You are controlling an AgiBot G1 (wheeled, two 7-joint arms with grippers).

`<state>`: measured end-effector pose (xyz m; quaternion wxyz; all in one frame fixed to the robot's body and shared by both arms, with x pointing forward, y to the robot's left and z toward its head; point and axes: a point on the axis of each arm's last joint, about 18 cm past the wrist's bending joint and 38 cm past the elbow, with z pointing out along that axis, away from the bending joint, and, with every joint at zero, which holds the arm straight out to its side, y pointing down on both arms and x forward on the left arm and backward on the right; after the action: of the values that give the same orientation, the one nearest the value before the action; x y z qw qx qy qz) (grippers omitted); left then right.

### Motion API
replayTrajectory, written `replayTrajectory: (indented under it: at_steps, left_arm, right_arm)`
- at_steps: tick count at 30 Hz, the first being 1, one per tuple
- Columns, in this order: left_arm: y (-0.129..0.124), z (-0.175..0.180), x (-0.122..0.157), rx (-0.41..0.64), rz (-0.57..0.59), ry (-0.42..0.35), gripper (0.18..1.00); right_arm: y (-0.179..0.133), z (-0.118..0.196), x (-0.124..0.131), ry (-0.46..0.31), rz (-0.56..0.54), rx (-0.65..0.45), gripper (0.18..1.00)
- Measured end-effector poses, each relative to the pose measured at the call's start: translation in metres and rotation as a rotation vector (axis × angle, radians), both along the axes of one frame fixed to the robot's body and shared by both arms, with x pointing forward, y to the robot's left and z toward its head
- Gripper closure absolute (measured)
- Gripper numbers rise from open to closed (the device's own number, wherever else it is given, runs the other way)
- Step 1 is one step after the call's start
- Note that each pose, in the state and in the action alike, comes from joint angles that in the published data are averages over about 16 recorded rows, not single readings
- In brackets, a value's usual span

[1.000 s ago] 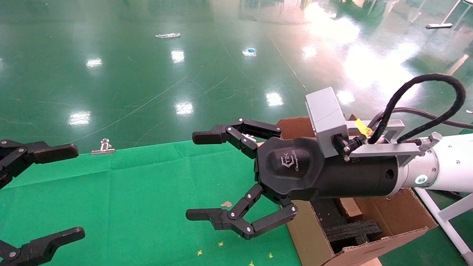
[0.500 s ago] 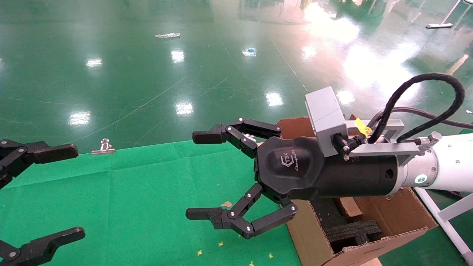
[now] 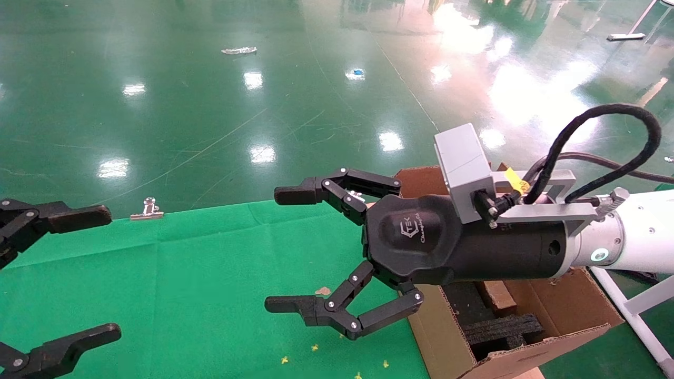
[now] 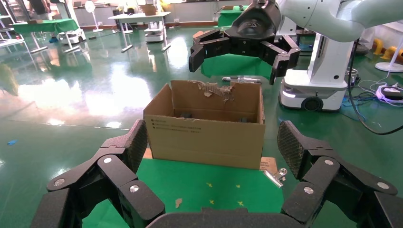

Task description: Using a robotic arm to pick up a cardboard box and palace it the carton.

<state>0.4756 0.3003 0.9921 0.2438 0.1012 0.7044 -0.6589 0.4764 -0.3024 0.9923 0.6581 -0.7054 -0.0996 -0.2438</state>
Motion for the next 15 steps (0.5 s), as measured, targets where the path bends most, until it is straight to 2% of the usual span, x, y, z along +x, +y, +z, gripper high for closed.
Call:
replayTrajectory:
  at_steps: [15]
  left_arm:
    - [0.0000, 0.0000, 0.0000, 0.000, 0.000, 0.000, 0.184]
  right_arm:
    - [0.0000, 0.0001, 0.0001, 0.000, 0.000, 0.000, 0.178]
